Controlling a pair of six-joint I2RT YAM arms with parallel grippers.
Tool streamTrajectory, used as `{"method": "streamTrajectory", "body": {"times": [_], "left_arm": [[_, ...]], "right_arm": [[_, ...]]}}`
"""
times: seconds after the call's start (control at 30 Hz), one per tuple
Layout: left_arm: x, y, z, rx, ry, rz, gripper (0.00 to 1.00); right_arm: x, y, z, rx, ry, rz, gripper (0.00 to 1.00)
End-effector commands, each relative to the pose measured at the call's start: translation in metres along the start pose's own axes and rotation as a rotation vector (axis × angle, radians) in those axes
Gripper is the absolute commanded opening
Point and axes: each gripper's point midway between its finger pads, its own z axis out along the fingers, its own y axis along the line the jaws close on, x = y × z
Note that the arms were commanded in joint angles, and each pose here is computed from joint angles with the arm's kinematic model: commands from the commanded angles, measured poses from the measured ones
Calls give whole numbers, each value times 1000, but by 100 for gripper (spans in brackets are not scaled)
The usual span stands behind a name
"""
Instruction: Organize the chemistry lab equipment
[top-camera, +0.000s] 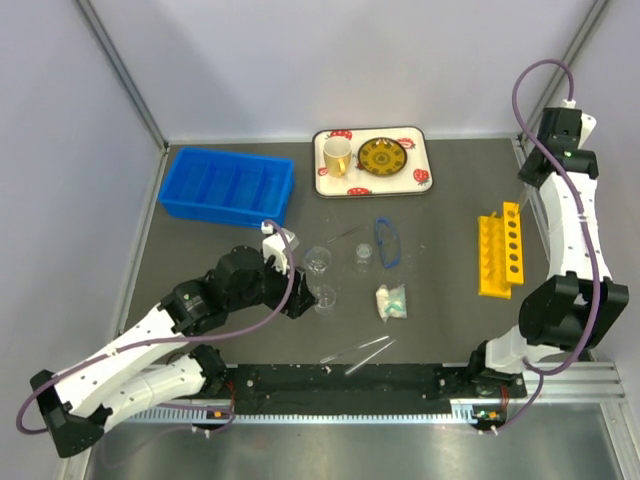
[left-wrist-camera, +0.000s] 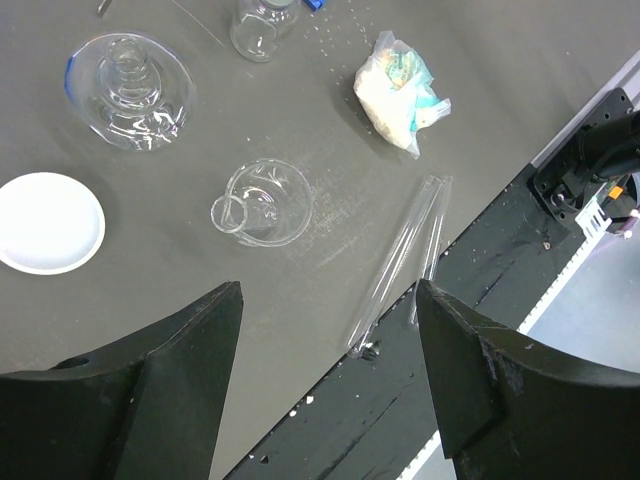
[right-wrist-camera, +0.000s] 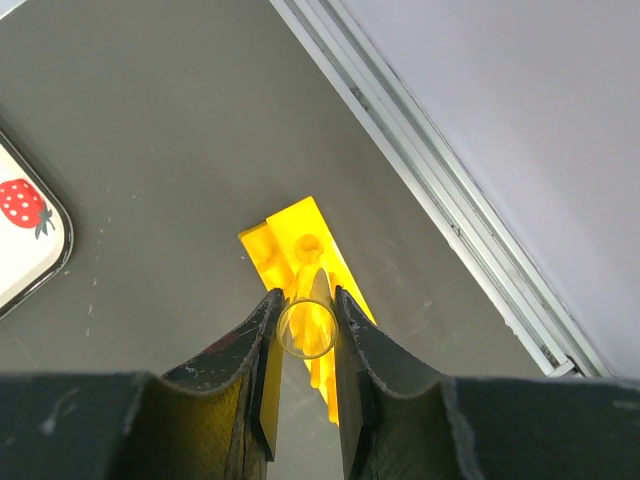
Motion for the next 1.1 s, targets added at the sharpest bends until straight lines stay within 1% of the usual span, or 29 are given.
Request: {"method": "streamTrajectory", "body": {"times": [0.0, 0.17, 0.5, 0.93, 1.07], "left_arm": [[-11, -7, 0, 25, -29, 25, 75], [-11, -6, 3, 20, -21, 30, 75], [-10, -6, 4, 21, -16, 33, 75], [-8, -2, 1, 8, -21, 45, 75], [-8, -1, 0, 5, -18, 49, 75]], "right_arm": [[-26, 8, -1, -29, -69, 38, 7], [-30, 8, 4, -19, -71, 31, 7], [-15, 4, 23, 10, -29, 43, 6], [34, 0, 47, 44, 38, 81, 6], [39, 0, 50, 41, 36, 97, 5]]}}
